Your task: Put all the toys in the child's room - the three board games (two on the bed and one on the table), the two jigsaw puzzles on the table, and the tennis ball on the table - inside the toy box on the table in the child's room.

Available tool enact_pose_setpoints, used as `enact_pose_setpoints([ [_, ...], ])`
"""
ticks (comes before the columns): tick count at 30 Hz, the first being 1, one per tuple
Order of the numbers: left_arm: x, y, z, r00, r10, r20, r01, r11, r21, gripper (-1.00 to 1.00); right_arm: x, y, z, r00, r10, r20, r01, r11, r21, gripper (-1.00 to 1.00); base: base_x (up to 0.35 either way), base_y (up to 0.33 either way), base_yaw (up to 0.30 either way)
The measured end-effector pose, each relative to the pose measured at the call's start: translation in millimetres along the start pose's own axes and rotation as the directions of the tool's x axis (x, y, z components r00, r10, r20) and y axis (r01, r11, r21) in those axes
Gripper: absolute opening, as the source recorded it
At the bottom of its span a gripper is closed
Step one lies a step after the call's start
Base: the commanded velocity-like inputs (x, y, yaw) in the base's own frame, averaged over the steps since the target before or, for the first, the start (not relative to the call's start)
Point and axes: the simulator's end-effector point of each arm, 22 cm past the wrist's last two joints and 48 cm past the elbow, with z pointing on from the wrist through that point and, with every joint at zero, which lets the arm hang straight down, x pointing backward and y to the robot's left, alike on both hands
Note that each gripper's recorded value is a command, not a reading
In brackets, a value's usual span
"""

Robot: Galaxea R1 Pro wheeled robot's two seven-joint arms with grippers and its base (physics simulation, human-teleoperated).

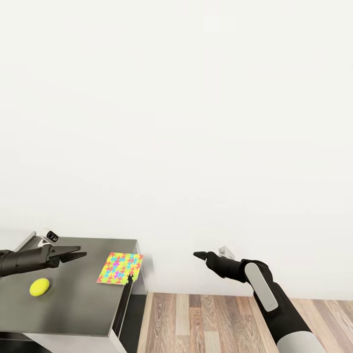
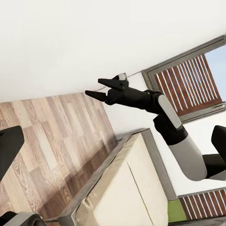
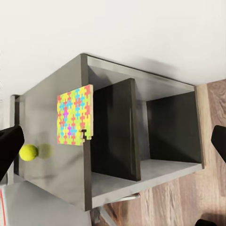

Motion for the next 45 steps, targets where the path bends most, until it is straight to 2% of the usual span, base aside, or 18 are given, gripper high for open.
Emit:
enact_pose_setpoints([
  [45,-8.2,-33.7,-8.3,0.997,0.071,0.022,-0.071,0.997,0.015,1.0,-15.0,31.5,-20.3,0.998,-0.044,0.048,0.046,0.998,-0.034,1.0,0.0,0.0,0.0],
])
